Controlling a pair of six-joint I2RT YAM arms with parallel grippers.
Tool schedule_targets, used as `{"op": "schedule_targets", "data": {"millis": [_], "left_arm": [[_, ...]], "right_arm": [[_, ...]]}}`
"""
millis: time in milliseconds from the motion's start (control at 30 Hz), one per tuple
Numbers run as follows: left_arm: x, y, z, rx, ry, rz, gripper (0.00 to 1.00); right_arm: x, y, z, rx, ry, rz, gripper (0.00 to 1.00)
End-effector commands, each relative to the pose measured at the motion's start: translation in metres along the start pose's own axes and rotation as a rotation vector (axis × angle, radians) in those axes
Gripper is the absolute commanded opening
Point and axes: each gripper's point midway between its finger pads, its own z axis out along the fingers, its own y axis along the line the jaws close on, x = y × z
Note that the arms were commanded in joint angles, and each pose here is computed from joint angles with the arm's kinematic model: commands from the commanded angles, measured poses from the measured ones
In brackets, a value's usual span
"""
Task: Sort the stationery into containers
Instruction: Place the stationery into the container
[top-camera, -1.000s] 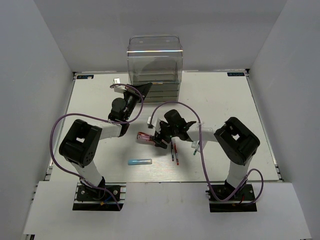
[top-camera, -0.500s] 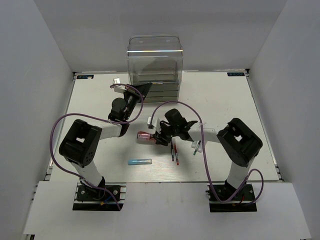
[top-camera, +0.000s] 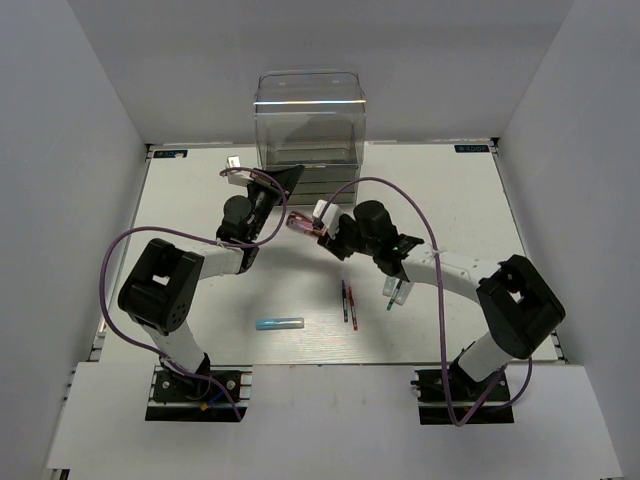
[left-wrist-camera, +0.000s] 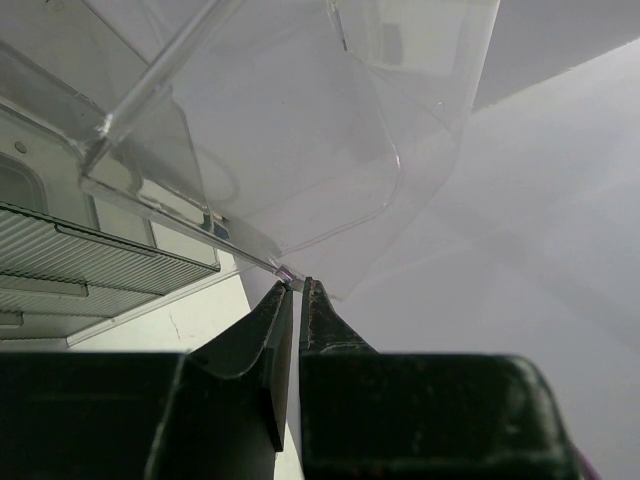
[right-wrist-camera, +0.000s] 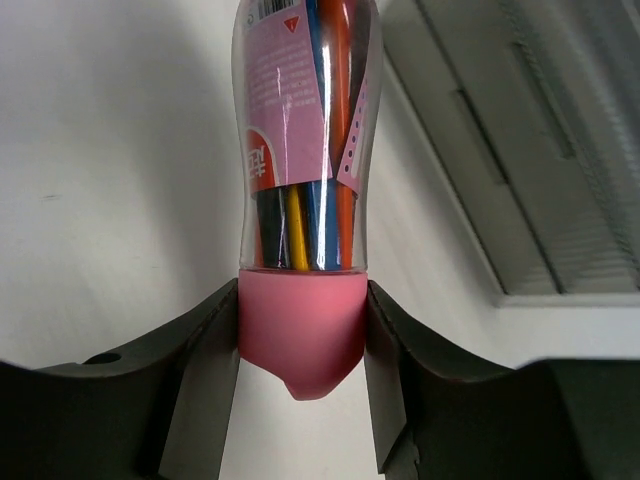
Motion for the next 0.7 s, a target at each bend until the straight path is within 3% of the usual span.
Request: {"op": "schedule_targets", "data": {"millis": [0,367,667], "left_arm": [[-0.027,-0.058,0.004,0.147,-0.081,0.011,0.02],[-0.027,-0.057,0.007,0.147,-0.081,0.011,0.02],[-0.023,-0.053,0.007,0.142,-0.069,0.012,0.02]], "right_arm": [[-0.021,-0.05,-0.008,0.218,-0.064,-0.035,0.0],[-0.035,-0.136,-0.023,0.514,-0.058,-0.125,0.0],[-0.049,-0.164,-0.026,0.616,-0.061,-0.316,0.0]]}}
